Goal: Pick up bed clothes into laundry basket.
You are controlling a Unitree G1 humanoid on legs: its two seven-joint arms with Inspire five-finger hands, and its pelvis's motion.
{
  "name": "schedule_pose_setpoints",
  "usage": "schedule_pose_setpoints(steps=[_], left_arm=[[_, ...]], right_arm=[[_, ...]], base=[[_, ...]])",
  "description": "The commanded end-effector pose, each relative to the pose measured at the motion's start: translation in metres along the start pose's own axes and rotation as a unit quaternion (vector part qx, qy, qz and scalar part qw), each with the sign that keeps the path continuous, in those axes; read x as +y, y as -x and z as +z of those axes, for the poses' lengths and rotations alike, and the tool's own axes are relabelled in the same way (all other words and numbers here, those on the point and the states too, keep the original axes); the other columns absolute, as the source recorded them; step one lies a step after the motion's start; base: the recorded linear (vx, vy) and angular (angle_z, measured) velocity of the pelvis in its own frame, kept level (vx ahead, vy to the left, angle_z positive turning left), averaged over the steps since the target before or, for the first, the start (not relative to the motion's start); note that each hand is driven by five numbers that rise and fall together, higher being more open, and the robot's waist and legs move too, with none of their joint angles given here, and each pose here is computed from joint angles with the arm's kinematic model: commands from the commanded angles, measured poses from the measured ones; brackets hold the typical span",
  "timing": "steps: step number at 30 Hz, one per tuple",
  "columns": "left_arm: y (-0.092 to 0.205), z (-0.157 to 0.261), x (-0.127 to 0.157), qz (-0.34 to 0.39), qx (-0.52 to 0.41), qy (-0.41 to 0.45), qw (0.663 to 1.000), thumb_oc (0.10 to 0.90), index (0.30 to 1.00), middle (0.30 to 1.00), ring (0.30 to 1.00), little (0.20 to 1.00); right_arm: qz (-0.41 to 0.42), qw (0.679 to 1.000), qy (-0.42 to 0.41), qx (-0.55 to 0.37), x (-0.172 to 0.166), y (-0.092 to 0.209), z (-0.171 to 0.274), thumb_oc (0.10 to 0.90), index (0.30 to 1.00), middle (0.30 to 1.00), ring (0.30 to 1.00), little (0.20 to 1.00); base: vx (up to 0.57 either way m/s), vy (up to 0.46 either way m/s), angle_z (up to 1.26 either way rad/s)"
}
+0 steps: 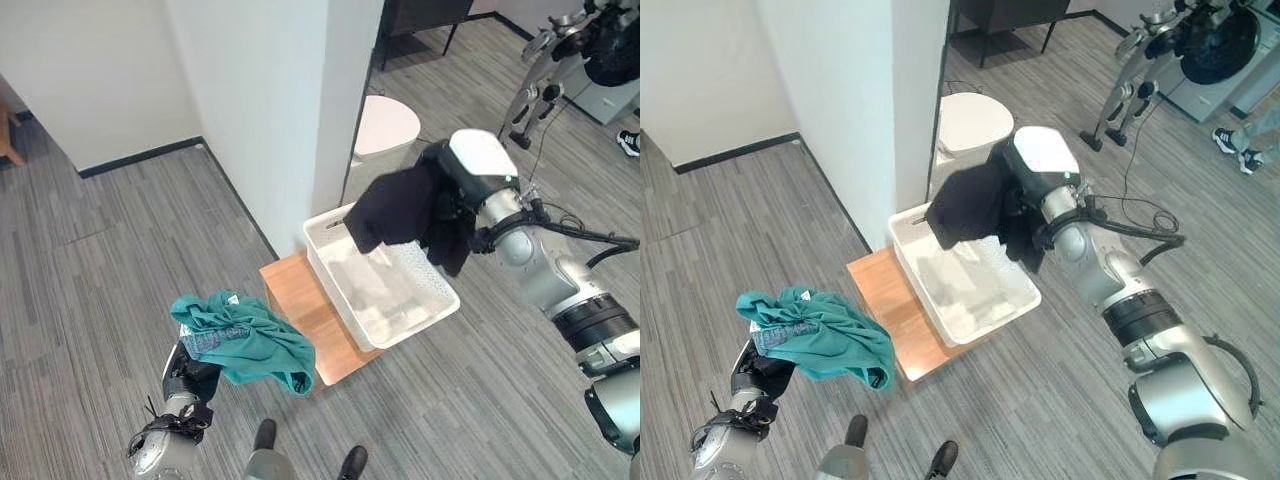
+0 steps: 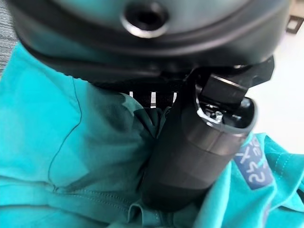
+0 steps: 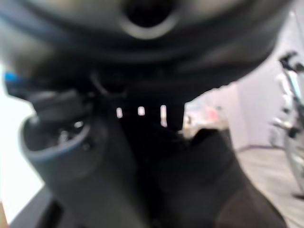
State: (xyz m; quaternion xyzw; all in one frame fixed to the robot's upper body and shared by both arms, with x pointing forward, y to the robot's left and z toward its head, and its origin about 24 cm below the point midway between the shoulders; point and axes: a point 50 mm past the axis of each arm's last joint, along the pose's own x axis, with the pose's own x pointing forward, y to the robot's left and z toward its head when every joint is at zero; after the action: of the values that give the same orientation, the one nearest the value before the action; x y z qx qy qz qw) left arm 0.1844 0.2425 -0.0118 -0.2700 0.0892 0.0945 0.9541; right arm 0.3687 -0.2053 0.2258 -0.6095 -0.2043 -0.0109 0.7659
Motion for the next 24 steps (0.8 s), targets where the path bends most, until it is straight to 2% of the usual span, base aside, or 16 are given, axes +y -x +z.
schedule_pose_setpoints(steps=[1,12,17,24], left_arm=[[-0.006,0.048,-0.033,-0.116,-0.101,-0.027,0.988,0.4,0.3,0.3,0.3,0.3],[-0.003,0.043,-0.034,-0.12,-0.09,-0.024,0.988,0.4,0.3,0.3,0.3,0.3],[-0.002,0.039,-0.038,-0.13,-0.081,-0.027,0.988,0.4,0.3,0.3,0.3,0.3],[-0.002,0.033,-0.039,-0.139,-0.068,-0.034,0.987,0.4,0.3,0.3,0.3,0.3]], right_arm=[[-0.142,0.988,0.037,-0.049,-0.078,-0.019,0.021,0.4,0.3,0.3,0.3,0.3],[-0.123,0.992,0.021,-0.02,-0.065,-0.015,0.009,0.4,0.3,0.3,0.3,0.3],[-0.077,0.997,0.0,-0.012,-0.03,-0.009,0.007,0.4,0.3,0.3,0.3,0.3],[-0.037,0.998,-0.026,0.045,-0.001,-0.004,-0.014,0.4,0.3,0.3,0.3,0.3]], base=[[0.04,0.017,0.05],[0.0,0.001,0.0],[0.0,0.006,-0.03],[-0.01,-0.006,0.0]])
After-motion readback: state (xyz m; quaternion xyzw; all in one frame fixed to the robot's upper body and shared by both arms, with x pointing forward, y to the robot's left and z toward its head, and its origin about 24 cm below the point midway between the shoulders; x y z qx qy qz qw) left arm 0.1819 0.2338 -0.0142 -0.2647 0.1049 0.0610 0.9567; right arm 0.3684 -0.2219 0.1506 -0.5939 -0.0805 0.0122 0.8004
